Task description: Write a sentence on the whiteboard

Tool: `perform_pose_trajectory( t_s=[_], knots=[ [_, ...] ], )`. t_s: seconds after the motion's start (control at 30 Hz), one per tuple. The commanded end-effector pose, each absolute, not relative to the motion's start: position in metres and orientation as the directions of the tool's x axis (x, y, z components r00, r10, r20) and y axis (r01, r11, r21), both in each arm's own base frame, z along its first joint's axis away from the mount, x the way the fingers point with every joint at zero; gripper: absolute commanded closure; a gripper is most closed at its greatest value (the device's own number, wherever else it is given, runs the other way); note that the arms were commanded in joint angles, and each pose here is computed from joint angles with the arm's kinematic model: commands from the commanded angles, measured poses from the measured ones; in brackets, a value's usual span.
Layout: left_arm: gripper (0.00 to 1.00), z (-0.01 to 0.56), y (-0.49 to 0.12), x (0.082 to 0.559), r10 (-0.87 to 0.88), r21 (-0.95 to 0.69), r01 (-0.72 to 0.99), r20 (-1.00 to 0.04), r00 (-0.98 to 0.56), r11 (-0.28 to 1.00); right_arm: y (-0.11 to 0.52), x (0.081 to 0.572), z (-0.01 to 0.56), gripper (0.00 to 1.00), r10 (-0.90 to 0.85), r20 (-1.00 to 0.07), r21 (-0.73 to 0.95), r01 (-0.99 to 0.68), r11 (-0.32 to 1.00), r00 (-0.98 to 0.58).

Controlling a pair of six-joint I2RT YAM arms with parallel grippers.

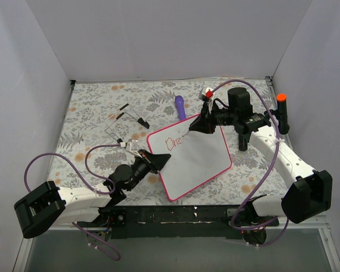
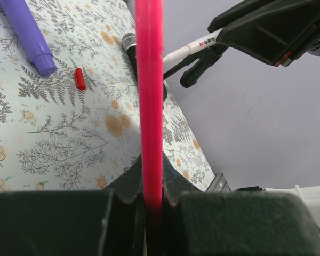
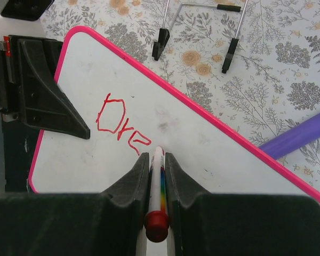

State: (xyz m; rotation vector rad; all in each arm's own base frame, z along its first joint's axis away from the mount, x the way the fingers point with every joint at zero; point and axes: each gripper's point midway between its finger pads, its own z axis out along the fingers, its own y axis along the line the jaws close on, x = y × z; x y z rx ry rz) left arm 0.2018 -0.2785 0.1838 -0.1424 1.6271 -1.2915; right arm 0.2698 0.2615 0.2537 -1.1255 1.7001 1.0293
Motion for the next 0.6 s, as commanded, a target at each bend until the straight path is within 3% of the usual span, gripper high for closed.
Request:
perform_pose_trajectory(
  t_s=[0.0, 0.57],
  knots=[
    [1.0, 0.243, -0.281, 0.199, -0.714, -0.79, 0.547, -0.549, -0.434, 0.275, 0.269, 0.268, 0.273, 0.99, -0.229, -0.954, 0.143, -0.966, 0.215, -0.192],
    [1.0, 0.246, -0.277, 0.2, -0.721, -0.786, 0.549, -0.553, -0.418, 0.284, 0.266, 0.252, 0.251, 0.99, -0.26, -0.94, 0.174, -0.964, 0.199, -0.223]
  ],
)
